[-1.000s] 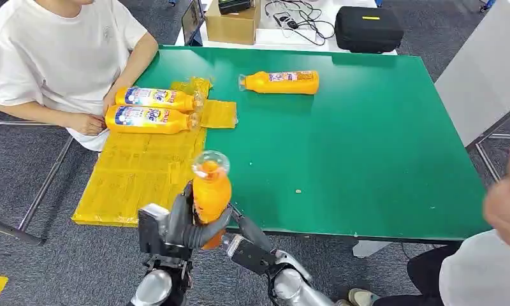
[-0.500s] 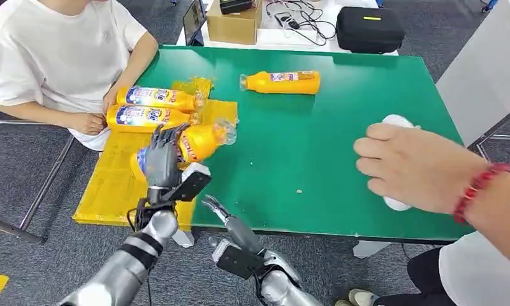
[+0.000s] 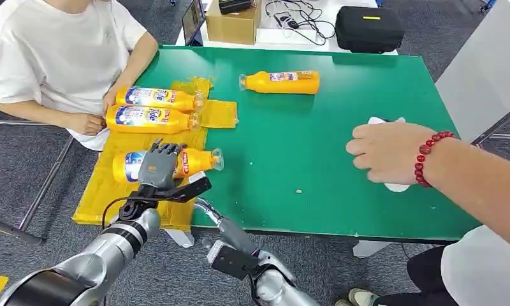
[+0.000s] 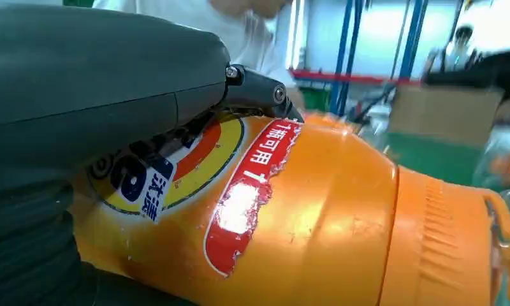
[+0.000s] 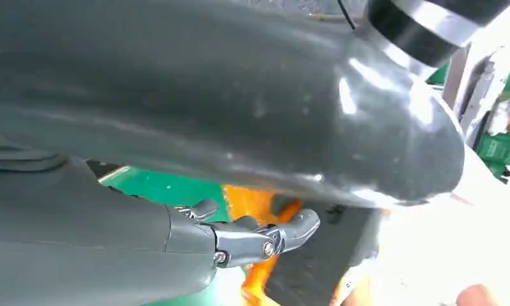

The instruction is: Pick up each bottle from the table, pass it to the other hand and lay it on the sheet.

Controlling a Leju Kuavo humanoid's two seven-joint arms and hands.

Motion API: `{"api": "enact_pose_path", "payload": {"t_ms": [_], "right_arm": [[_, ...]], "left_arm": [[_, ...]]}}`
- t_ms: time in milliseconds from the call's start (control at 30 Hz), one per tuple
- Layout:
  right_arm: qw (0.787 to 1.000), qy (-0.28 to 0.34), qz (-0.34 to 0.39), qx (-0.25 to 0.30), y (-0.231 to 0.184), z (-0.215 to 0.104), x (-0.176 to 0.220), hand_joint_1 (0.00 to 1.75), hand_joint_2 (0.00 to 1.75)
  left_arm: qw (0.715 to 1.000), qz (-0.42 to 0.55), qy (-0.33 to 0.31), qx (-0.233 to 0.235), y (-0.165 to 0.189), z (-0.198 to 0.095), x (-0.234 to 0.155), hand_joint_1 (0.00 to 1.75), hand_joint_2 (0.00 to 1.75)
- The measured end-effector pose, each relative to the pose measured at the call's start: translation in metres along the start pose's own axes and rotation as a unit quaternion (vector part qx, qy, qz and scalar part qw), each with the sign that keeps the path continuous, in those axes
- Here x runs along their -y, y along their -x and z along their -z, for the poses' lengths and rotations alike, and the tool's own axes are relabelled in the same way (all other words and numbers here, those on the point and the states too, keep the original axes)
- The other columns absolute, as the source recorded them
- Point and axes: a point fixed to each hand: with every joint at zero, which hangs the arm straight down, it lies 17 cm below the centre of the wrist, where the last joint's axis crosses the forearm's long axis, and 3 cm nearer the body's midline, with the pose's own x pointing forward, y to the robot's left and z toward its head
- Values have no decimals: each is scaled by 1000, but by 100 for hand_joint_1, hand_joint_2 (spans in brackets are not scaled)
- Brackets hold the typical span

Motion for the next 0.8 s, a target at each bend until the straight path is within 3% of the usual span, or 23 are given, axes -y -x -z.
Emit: {"api": "enact_pose_path", "payload": {"t_ms": [33,100,133,167,200,233,367,500,800], "right_arm": [[1000,-2,3,1,-1,0,-1,0,0],[1000,-4,8,2,-2,1,-3,0,0],[1000,-5,9,2,-2,1,-3,0,0],[1000,-5,10,2,-2,1,-4,0,0],[1000,-5,10,2,-3,1,-4,0,0],[1000,-5,11,2,-3,1,-4,0,0],[1000,-4,11,-4,-1,1,-3,0,0],[1000,-4,11,-5,0,1,-3,0,0],[1000,-13,16,-5,-2,2,-8,0,0]], "left_arm": [[1000,7,12,-5,4,-2,5,141,175],[999,11,46,-24,13,-6,19,141,175],[997,4,62,-36,17,-5,23,49,175],[996,-6,73,-47,19,-4,26,0,175],[995,-14,81,-55,21,-4,28,0,175],[994,-21,87,-62,22,-3,29,0,0],[983,-87,128,-94,19,-1,40,0,0],[977,-118,149,-99,9,1,46,0,0],[948,-191,249,-59,-30,-1,63,0,0]]}}
